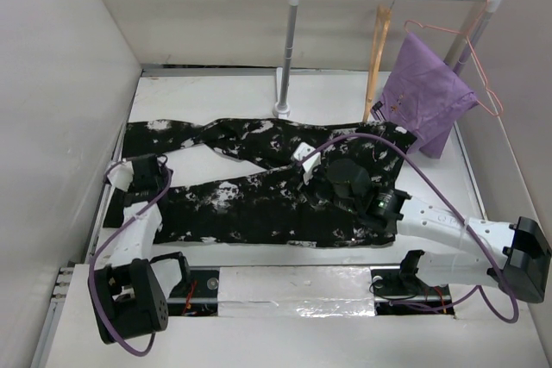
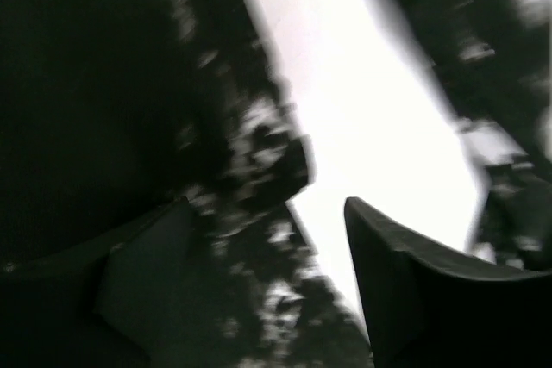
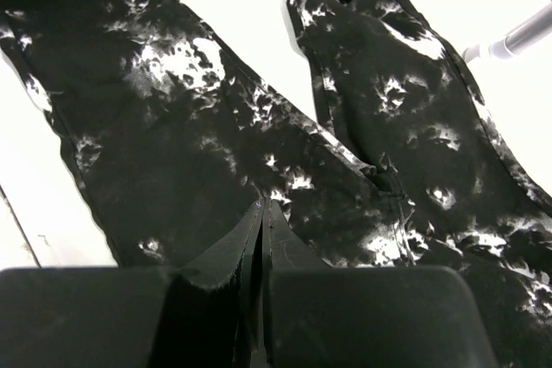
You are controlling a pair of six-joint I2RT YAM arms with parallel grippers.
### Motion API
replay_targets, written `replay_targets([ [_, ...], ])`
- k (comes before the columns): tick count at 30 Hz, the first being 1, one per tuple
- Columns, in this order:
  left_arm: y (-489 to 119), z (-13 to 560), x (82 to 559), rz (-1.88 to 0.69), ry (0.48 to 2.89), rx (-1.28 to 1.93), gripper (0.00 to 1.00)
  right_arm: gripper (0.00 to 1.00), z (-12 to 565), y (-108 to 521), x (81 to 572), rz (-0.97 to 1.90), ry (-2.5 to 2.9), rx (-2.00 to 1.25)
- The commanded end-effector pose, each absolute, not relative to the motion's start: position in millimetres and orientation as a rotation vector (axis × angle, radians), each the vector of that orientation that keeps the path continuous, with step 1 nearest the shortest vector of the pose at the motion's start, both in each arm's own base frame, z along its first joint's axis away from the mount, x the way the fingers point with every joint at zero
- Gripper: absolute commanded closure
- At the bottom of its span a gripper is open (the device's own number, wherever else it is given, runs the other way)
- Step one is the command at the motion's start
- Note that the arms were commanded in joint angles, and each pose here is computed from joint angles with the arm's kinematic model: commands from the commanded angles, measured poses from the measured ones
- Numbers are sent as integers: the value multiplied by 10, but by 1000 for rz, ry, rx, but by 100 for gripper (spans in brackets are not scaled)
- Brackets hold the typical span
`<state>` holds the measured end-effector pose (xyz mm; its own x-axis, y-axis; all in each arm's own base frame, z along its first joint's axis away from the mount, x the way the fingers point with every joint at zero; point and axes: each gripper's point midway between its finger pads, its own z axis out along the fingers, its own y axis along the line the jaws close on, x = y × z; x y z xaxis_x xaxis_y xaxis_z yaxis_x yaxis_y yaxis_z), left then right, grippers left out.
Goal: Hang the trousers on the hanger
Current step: Flatten out the trousers at the center of the board.
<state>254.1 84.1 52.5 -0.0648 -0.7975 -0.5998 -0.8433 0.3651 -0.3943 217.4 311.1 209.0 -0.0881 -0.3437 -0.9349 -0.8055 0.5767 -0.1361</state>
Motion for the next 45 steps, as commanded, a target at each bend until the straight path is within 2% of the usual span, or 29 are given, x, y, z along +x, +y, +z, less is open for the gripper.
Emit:
replay_targets([
  [1, 966, 1091, 2824, 52, 1742, -1384, 29, 96, 2233, 3152, 2213, 540, 1632, -933],
  [3, 959, 1414, 3018, -13, 1690, -1326, 14, 96, 2214, 3160, 2225, 534, 1637, -936],
  [5, 910, 1531, 3176, -64, 1700, -1248, 14, 97, 2184, 3171, 2228, 532, 1644, -942],
  [8, 889, 1362, 3362, -72, 1770, -1263, 20, 100, 2140, 3203, 2244, 529, 1656, -950],
  [10, 894, 1197, 3457, -59, 1818, -1283, 32, 100, 2114, 3211, 2249, 527, 1661, -953],
  [12, 943, 1017, 3592, -39, 1876, -1321, 39, 100, 2109, 3207, 2250, 525, 1659, -952],
  [14, 974, 931, 3714, -23, 1900, -1337, 39, 100, 2125, 3214, 2252, 531, 1647, -947],
  [19, 1189, 800, 3818, 45, 1900, -1401, 31, 100, 2085, 3225, 2262, 523, 1655, -958],
  [23, 1239, 515, 3794, 58, 1942, -1468, 29, 83, 2081, 3209, 2272, 514, 1662, -950],
  [26, 1304, 381, 3786, 42, 1925, -1511, 25, 78, 2078, 3218, 2267, 519, 1661, -951],
  [36, 1351, 327, 4034, 11, 1913, -1475, 24, 76, 2016, 3260, 2273, 521, 1670, -970],
  [39, 1339, 256, 4084, 7, 1948, -1480, 35, 76, 1993, 3264, 2282, 514, 1680, -974],
  [41, 1348, 249, 4113, 8, 1951, -1480, 36, 76, 2005, 3257, 2287, 510, 1677, -971],
  [44, 1373, 305, 4163, 7, 1938, -1455, 74, 75, 2013, 3250, 2290, 508, 1675, -967],
  [45, 1375, 347, 4202, -3, 1932, -1444, 91, 75, 2013, 3250, 2290, 508, 1675, -967],
])
